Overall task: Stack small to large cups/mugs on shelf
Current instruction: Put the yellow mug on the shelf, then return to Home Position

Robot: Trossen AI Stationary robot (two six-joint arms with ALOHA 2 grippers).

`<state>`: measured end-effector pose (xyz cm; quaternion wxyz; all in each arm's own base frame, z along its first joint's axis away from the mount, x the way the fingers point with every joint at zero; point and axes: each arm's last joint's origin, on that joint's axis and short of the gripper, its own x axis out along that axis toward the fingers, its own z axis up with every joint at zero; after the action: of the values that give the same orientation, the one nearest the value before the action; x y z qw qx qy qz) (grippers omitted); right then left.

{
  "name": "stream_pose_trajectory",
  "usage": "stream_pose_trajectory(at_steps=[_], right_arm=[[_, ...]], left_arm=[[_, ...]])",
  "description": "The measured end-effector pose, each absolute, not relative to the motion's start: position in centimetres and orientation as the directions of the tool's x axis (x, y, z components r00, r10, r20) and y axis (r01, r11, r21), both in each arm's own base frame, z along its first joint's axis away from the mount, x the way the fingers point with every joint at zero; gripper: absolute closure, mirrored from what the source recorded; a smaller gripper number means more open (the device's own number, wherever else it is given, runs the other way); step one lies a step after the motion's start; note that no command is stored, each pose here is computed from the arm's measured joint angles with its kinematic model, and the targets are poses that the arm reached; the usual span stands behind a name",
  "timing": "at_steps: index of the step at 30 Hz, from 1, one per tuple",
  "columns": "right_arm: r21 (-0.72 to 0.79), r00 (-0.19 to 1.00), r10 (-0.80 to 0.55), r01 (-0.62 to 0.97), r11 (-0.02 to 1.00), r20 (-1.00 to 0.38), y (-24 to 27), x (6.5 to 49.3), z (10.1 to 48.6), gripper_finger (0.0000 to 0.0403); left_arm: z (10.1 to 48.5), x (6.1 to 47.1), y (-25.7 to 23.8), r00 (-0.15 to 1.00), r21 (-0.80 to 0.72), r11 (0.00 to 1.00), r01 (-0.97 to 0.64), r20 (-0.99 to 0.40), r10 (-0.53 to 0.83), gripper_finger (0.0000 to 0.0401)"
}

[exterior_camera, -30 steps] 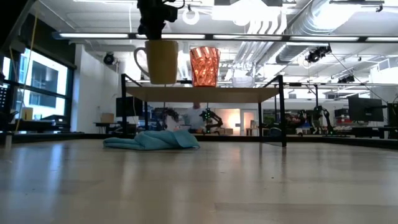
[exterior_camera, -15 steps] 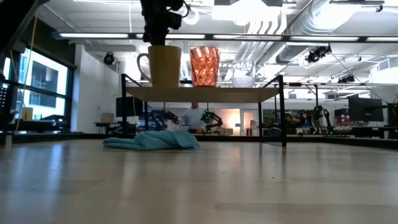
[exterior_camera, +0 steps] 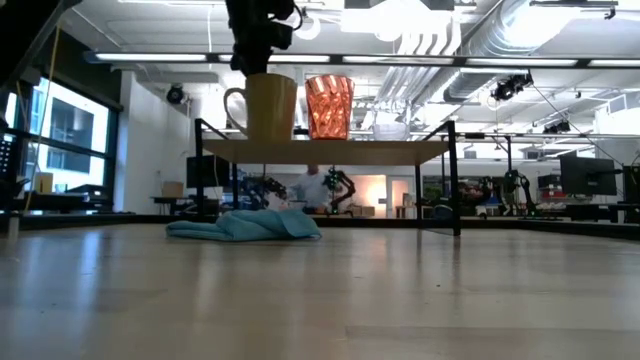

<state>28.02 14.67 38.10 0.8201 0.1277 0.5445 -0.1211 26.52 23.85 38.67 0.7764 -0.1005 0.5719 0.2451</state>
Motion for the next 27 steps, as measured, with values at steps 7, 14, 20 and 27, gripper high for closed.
stream_pose_trajectory(at_steps=[7,14,20,27], right_arm=[[0.079,0.378,-0.060,0.341,0.937,-0.924,14.7,28.0,38.1,0.0324],[0.076,0.375,-0.062,0.341,0.937,-0.925,14.7,28.0,38.1,0.0324],[0.055,0.372,-0.083,0.346,0.937,-0.924,14.6,27.9,38.1,0.0324],[0.041,0.360,-0.092,0.345,0.938,-0.929,14.5,27.8,38.0,0.0324]], left_arm=[[38.7,26.6,23.8,0.225,0.126,0.860,-0.494,-0.937,0.266,0.0336],[38.7,26.6,23.8,0.227,0.124,0.856,-0.501,-0.936,0.269,0.0335],[40.4,26.3,23.6,0.267,0.136,0.849,-0.511,-0.914,0.306,0.0334],[44.0,24.7,22.1,0.345,0.150,0.840,-0.521,-0.864,0.368,0.0334]])
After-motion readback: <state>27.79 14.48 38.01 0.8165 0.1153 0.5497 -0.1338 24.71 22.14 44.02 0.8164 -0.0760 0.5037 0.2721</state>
